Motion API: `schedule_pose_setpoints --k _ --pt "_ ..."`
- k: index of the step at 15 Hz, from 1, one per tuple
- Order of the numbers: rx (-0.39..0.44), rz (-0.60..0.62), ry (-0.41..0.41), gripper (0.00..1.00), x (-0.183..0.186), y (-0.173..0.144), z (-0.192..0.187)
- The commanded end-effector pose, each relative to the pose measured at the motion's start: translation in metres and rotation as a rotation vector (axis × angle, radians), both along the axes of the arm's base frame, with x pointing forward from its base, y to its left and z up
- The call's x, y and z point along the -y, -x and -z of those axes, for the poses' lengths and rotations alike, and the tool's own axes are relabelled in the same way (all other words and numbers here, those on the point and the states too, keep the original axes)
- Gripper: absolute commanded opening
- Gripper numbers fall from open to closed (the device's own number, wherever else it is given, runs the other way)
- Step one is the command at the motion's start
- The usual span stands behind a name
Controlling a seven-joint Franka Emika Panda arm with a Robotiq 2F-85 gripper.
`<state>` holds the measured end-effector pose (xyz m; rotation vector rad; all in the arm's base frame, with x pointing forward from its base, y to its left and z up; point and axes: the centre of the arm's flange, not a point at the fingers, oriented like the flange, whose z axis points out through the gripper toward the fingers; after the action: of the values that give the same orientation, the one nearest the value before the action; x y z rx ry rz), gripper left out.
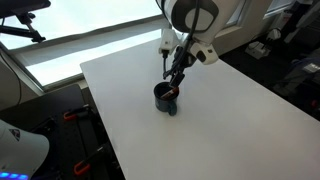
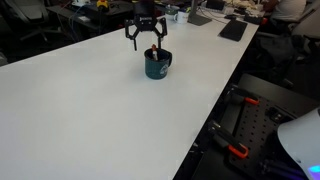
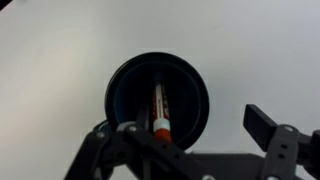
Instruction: Remove the marker from the mug cup
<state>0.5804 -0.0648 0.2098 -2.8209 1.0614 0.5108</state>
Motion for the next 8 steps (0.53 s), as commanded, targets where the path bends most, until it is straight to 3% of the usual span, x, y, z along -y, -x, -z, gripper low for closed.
schedule_pose_setpoints --k 1,8 --pt "0.028 0.033 0.047 1.0 0.006 0.021 -0.026" --pt "0.003 0.056 0.043 1.0 0.018 0.023 -0.022"
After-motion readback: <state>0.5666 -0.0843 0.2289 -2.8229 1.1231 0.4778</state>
